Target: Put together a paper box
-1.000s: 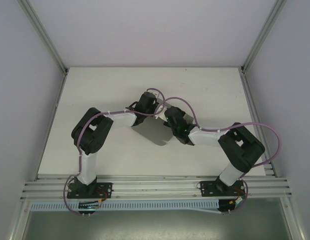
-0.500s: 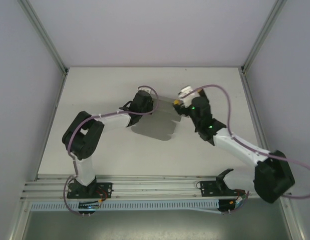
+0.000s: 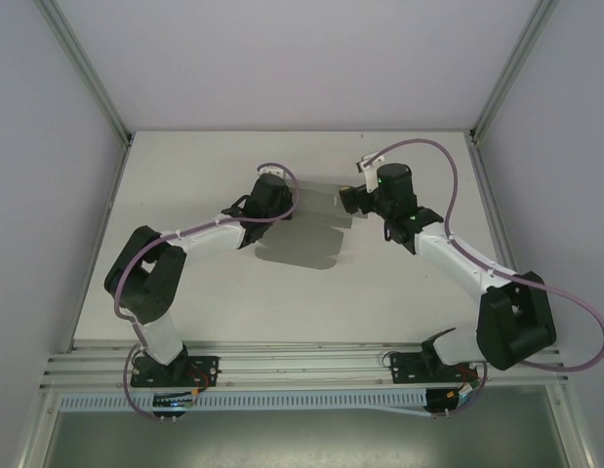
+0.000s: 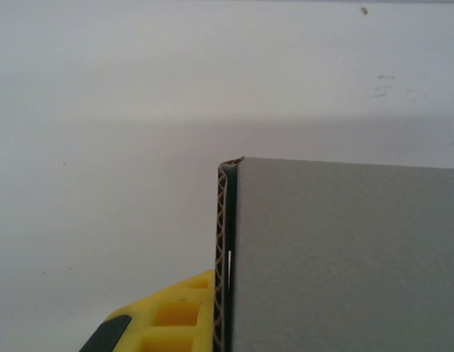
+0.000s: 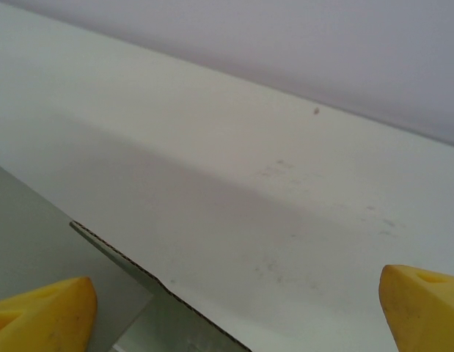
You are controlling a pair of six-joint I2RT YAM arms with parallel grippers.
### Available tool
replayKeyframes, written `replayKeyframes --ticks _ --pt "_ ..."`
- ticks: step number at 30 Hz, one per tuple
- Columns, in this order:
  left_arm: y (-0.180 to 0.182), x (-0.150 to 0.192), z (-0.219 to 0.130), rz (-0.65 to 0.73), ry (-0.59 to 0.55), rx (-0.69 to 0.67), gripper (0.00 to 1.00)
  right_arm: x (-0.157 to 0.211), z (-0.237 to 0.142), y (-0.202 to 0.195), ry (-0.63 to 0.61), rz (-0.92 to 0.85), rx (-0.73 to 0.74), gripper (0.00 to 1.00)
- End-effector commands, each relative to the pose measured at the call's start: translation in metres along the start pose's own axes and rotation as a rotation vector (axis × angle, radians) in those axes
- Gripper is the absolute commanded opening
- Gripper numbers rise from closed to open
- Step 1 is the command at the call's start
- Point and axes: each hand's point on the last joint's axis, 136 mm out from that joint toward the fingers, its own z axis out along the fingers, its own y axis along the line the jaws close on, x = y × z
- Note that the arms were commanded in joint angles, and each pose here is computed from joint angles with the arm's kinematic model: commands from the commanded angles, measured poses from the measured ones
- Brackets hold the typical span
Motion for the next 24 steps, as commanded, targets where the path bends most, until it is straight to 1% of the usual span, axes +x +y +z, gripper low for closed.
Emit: replayKeyframes --ticks 1,3,5,9,12,14,18,21,24 --pt "-0.016 -0.023 -0.015 -0.078 -0.030 0.066 0.00 0.005 0.004 0.024 0.006 0.046 -0.132 0.99" --pt "-0.019 -0.025 -0.016 -0.096 -0.027 0.081 0.00 0.001 0.005 0.032 -0.023 0.064 -0.180 0.99" --pt "-0.022 -0.027 -0.017 -0.110 -0.026 0.093 0.00 -0.001 0.006 0.034 -0.044 0.081 -0.190 0.99" --pt "-0.026 -0.032 -0.021 -0.111 -0.036 0.115 0.00 0.000 0.010 0.026 -0.028 0.086 -0.140 0.99" --pt "-0.039 -0.031 -0.022 -0.108 -0.042 0.196 0.00 -0.006 0.015 0.026 -0.060 0.134 -0.140 0.99" --pt "-0.046 -0.033 -0.024 -0.115 -0.039 0.236 0.00 -0.015 0.018 0.030 -0.115 0.182 -0.156 0.99" --pt "-0.047 -0.029 -0.019 -0.135 -0.019 0.238 0.00 -0.034 0.020 0.027 -0.272 0.342 -0.146 0.99" --pt "-0.048 -0.030 -0.019 -0.170 -0.017 0.239 0.00 -0.045 0.016 0.021 -0.400 0.449 -0.082 0.99" --pt "-0.049 -0.031 -0.021 -0.198 -0.017 0.249 0.00 -0.051 0.016 0.016 -0.475 0.470 0.019 0.99"
